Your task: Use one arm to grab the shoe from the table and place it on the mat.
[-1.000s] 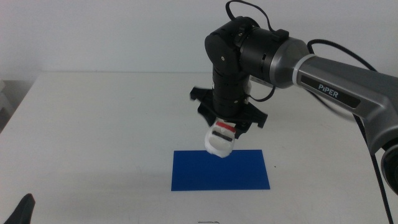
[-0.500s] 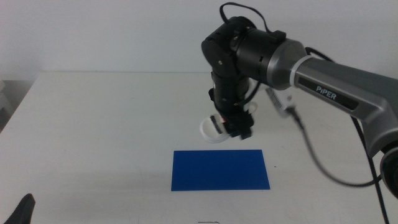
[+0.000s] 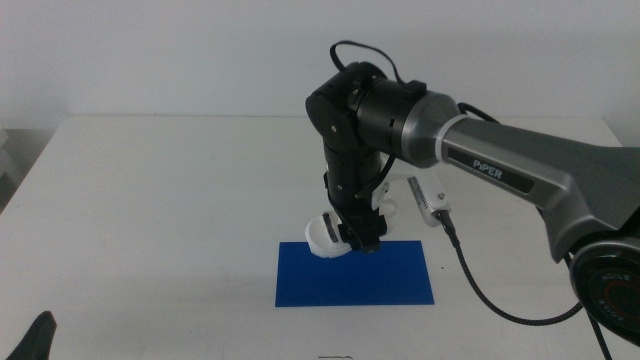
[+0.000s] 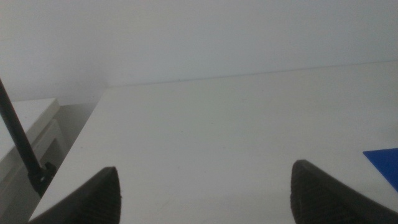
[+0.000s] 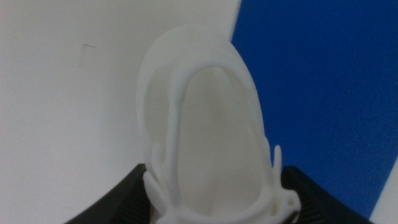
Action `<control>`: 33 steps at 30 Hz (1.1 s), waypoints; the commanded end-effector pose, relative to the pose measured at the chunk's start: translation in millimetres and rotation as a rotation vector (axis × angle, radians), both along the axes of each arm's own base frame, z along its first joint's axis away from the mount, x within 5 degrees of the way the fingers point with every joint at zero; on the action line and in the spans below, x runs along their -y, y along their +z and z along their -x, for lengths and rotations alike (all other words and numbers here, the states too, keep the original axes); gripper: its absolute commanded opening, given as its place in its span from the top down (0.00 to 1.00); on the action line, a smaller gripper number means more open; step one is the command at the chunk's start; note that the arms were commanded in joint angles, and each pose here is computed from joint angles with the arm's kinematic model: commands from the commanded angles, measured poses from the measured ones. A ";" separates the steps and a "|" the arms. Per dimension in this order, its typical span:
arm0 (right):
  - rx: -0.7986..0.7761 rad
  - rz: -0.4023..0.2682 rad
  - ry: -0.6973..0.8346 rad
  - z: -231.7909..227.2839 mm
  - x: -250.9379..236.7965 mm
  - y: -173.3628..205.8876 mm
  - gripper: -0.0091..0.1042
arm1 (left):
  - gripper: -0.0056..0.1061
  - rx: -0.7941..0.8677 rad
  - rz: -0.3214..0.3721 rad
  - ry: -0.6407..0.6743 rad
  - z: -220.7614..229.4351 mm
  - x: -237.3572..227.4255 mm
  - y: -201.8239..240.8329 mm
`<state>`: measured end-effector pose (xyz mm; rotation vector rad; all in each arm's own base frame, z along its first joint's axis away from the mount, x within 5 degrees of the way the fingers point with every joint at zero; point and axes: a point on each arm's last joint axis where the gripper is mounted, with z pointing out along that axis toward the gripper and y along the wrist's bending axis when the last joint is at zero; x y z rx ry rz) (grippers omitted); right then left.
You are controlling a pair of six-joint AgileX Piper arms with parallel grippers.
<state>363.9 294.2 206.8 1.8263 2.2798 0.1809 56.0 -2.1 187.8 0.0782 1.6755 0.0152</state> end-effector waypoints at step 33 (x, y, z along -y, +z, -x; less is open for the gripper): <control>-0.070 0.015 -0.051 24.5 24.8 28.6 0.93 | 0.11 0.105 0.027 -0.002 1.1 0.2 9.8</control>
